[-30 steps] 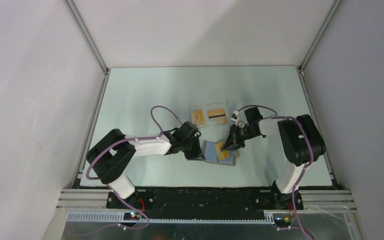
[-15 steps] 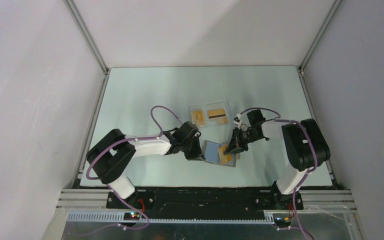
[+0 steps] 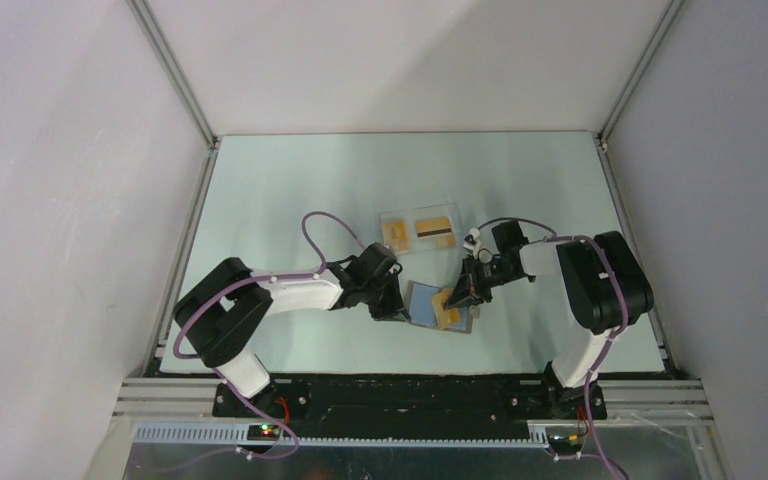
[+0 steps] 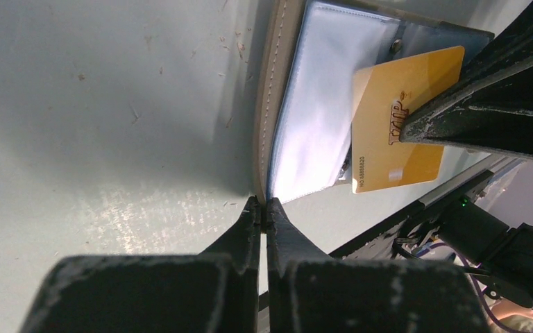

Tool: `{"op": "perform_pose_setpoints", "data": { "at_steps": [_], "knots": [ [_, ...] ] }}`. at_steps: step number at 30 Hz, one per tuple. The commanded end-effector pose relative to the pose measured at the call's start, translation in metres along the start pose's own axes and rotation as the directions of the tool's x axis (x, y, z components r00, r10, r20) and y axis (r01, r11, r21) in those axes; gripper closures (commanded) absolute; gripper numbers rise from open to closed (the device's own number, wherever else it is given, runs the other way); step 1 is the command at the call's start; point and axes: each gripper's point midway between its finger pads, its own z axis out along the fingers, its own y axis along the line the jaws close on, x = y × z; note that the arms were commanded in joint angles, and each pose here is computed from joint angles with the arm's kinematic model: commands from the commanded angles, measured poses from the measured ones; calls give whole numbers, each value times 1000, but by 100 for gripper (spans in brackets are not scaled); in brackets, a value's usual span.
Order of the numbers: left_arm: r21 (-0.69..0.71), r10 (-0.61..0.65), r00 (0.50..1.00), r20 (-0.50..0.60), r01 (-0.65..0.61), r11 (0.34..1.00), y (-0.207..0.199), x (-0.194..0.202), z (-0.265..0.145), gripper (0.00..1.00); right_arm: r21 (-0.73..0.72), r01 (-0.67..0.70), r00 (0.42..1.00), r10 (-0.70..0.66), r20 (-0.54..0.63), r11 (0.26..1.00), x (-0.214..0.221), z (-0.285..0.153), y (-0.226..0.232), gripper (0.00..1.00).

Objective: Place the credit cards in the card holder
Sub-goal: Insert the credit card into the card slot.

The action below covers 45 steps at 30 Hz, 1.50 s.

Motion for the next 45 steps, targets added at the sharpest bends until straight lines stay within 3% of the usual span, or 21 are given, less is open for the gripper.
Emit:
{"op": "perform_pose_setpoints", "data": {
  "at_steps": [1, 18, 32, 36, 40, 45],
  "knots": [
    [13, 26, 1000, -17, -26, 1000, -2, 4, 2, 100, -34, 48, 998, -47, 32, 998, -11, 8, 2, 100],
    [24, 21, 1000, -17, -20, 1000, -2, 6, -1, 100, -3, 53, 987, -52, 150, 999, -44, 15, 0, 100],
    [91, -8, 1000, -15, 9, 996, -19, 10, -9, 100, 72, 69, 976, -82, 199, 995, -41, 34, 11, 99],
    [85, -16, 1000, -9, 17, 996, -15, 12, -9, 100, 97, 42, 978, -61, 202, 994, -38, 30, 10, 84],
    [83, -27, 1000, 5, 27, 996, -13, 11, -11, 99, 155, 1, 979, -32, 200, 988, -32, 22, 8, 60],
    [88, -29, 999, 17, 27, 996, -15, 8, -13, 100, 253, -17, 980, -35, 198, 967, -29, 10, 7, 39]
  ]
}}
